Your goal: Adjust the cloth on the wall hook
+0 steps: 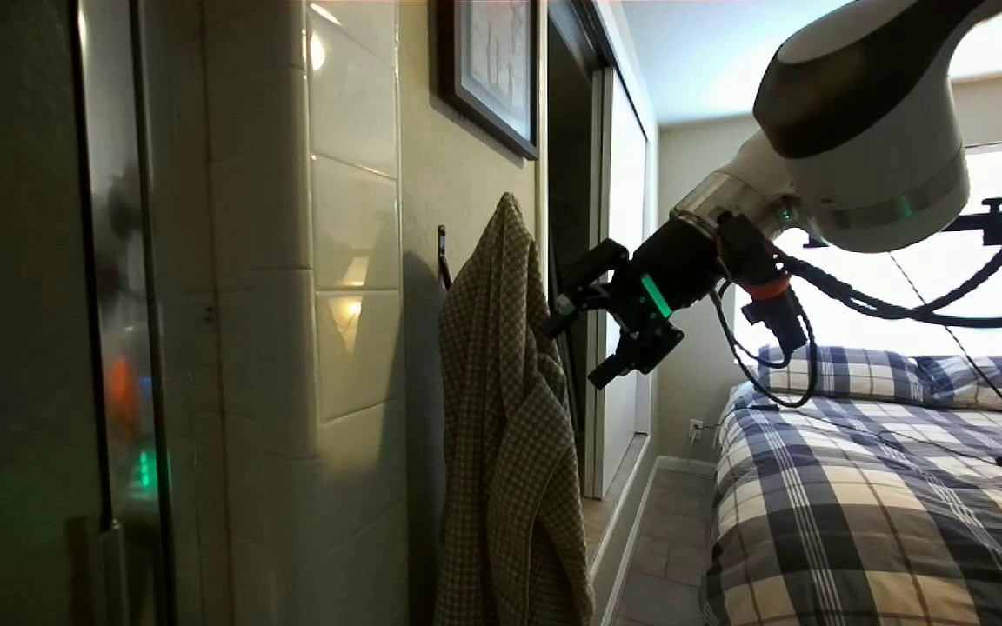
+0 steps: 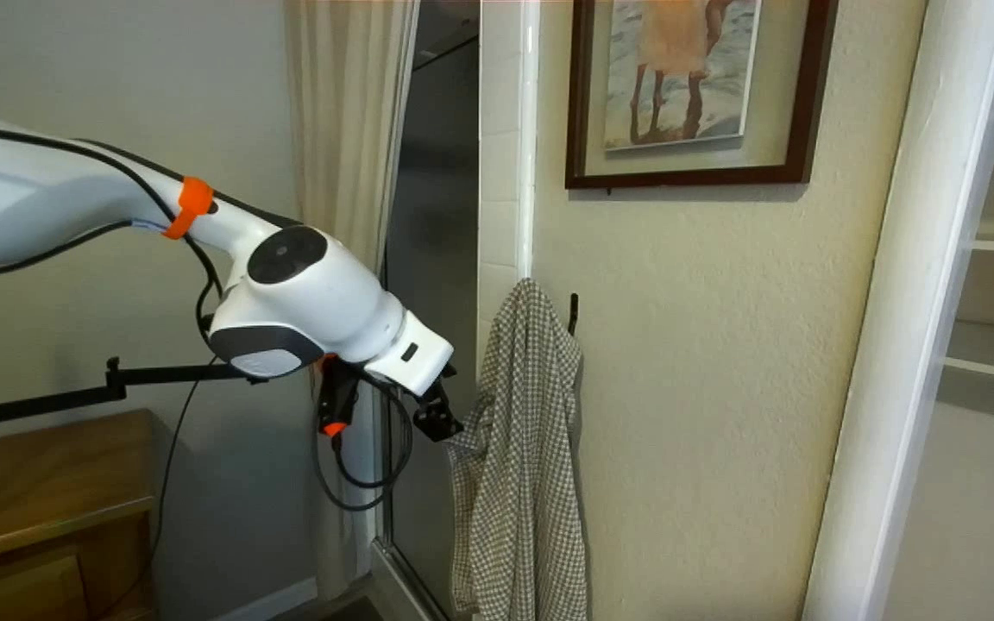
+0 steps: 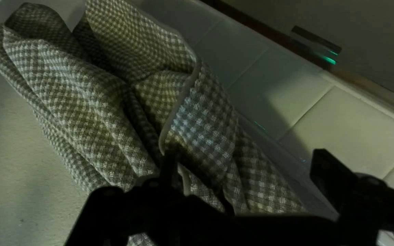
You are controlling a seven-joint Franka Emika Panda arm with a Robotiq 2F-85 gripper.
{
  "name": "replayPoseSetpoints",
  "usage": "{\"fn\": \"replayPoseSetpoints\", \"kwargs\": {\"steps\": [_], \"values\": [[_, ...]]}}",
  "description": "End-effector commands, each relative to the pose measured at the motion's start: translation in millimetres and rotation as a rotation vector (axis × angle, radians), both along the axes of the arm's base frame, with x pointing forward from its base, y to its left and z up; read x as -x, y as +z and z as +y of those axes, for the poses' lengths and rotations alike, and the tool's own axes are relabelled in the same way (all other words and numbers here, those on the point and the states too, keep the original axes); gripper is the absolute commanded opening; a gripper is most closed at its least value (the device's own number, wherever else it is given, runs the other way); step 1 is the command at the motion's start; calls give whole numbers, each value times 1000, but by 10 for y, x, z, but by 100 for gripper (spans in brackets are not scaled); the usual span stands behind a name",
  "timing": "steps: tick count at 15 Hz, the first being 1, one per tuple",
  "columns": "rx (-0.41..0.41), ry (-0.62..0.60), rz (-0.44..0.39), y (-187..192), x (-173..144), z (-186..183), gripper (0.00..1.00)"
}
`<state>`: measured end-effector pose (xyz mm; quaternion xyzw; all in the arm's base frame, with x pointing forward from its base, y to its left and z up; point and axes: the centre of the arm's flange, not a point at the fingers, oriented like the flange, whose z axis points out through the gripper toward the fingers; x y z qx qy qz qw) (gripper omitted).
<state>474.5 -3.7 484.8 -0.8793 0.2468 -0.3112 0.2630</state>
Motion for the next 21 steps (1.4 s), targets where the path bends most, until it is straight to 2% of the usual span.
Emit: {"fn": "replayPoseSetpoints", "kwargs": {"steps": [1, 2, 4, 9, 12, 14, 19, 20, 21], "values": [[-3, 152, -100, -245, -53, -31, 100], [12, 74, -33, -48, -6, 58, 100], [20, 120, -59, -41, -3, 95, 100], [25, 132, -68, -30, -3, 90, 100], [17, 117, -69, -127, -12, -4, 100], [53, 115, -68, -178, -10, -88, 100], [67, 104, -79, -234, -11, -232, 100], [69, 103, -87, -239, -20, -254, 98], [74, 103, -95, -242, -28, -277, 88]]}}
